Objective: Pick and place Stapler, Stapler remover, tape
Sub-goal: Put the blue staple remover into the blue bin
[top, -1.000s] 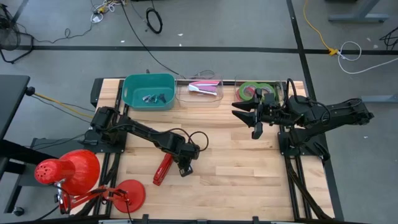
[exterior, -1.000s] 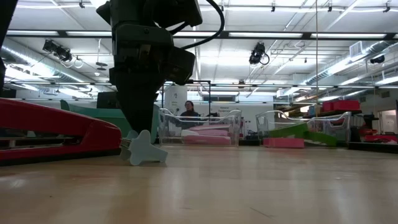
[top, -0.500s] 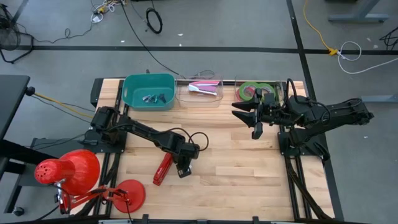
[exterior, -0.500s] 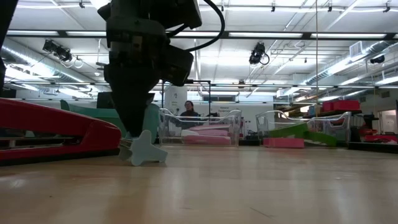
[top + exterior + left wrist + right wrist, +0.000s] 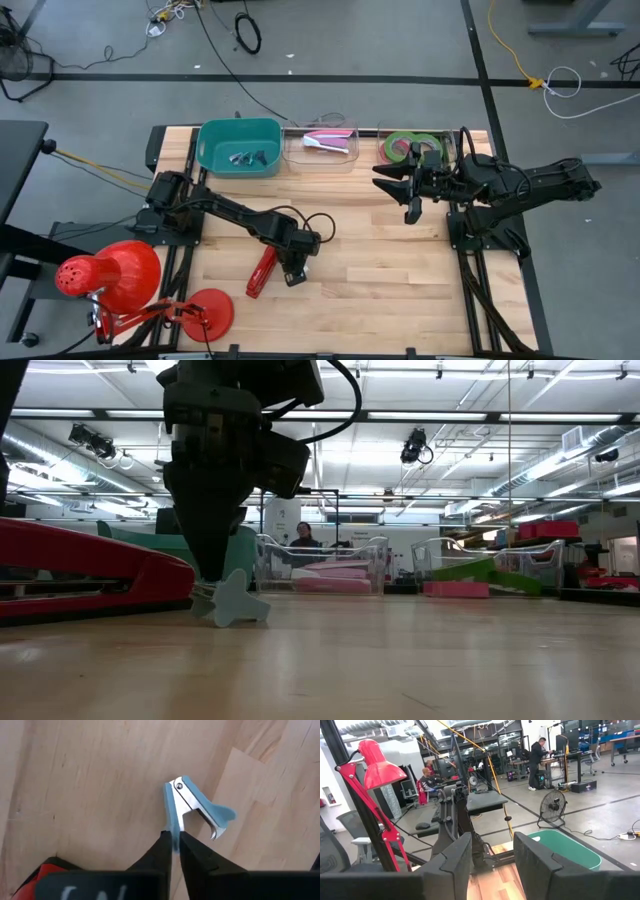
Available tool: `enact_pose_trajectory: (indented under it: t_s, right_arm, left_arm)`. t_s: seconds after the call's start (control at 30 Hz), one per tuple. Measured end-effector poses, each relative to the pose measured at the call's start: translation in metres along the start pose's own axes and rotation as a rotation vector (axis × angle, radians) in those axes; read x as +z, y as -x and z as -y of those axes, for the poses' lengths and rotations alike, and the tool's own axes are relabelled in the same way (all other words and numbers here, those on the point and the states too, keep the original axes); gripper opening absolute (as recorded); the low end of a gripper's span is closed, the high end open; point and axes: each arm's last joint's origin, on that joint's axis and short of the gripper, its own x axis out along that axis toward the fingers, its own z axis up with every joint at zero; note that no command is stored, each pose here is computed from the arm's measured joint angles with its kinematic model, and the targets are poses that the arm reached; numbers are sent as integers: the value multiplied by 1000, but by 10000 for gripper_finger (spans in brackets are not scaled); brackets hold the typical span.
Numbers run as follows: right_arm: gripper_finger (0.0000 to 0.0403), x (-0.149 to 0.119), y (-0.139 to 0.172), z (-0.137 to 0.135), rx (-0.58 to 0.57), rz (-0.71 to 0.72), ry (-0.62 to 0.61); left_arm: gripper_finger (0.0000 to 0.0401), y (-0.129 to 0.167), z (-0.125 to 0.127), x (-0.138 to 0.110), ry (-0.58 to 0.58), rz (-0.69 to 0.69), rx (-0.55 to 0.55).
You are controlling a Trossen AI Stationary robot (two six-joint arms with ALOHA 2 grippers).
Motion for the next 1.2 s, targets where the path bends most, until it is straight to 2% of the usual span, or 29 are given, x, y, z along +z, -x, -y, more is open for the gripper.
enact_pose_trajectory:
  t_s: [0.13, 0.77, 1.2]
  right_arm:
    - [146, 0, 0, 0, 0, 0, 0]
    - [146, 0, 0, 0, 0, 0, 0]
    - [146, 0, 0, 0, -2, 3, -1]
  left_arm:
    - [7, 0, 0, 0, -1, 1, -2]
    - [3, 5, 3, 1, -22, 19, -37]
    - [1, 57, -5, 3, -42, 173, 5]
